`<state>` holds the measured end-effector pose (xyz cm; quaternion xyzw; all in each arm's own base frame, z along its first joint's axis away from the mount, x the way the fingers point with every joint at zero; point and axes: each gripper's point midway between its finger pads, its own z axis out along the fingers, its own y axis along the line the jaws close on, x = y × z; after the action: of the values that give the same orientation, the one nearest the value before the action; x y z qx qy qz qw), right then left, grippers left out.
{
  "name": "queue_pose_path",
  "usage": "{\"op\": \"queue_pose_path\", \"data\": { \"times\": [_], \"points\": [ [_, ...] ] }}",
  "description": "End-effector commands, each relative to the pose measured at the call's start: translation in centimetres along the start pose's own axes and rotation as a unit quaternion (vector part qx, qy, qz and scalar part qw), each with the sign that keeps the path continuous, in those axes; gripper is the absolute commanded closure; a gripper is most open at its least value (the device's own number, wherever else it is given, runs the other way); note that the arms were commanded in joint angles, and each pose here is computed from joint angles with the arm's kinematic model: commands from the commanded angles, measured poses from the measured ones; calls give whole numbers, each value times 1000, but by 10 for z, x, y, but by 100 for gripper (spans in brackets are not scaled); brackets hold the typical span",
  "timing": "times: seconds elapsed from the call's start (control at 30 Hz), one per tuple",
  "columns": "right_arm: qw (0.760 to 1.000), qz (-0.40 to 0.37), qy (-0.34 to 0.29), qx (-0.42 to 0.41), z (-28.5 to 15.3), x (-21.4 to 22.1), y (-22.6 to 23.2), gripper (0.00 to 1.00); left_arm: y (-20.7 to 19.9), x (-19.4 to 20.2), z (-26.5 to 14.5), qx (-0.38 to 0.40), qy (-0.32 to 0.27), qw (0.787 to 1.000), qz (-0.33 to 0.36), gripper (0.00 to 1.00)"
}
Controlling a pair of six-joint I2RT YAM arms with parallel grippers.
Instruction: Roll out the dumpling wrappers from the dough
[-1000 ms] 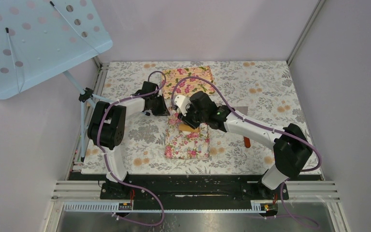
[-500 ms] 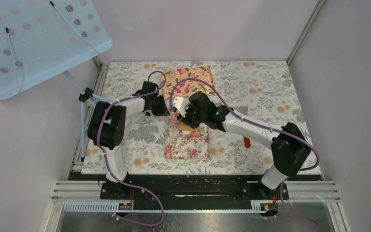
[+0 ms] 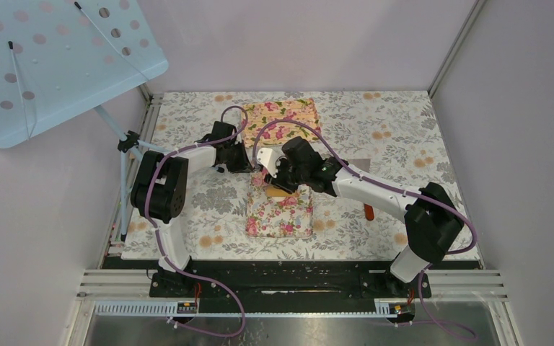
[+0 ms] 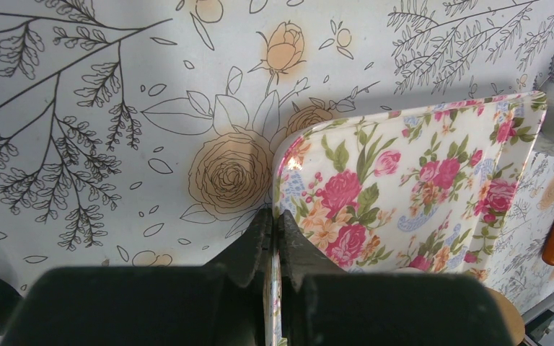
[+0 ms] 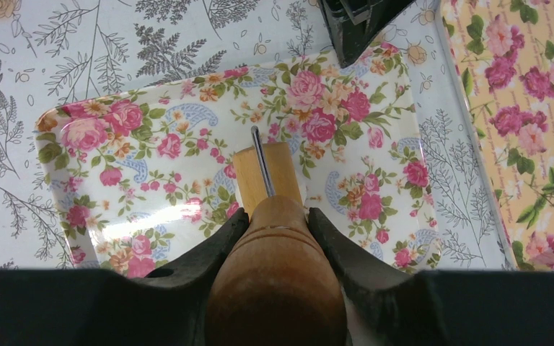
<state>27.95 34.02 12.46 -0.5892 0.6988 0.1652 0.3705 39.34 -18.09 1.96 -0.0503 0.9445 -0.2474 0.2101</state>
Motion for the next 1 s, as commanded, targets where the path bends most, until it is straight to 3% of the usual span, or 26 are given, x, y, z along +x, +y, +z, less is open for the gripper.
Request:
{"op": "queue_pose_path", "data": {
  "times": [0.0,0.53,0.77,0.97],
  "points": [
    [989,26,102,-104,2,63,51,100,23,8,8,-31,9,999,-4,100],
    [991,13,88,-101,-12,50,48,100,22,8,7,-30,9,1000,-3,100],
    [996,0,-13,-88,-68,-20,40,100,21,8,8,-27,10,1000,-3,100],
    [996,19,-82,3,-93,-67,4,100,21,9,8,-23,13,1000,-2,100]
  ]
}}
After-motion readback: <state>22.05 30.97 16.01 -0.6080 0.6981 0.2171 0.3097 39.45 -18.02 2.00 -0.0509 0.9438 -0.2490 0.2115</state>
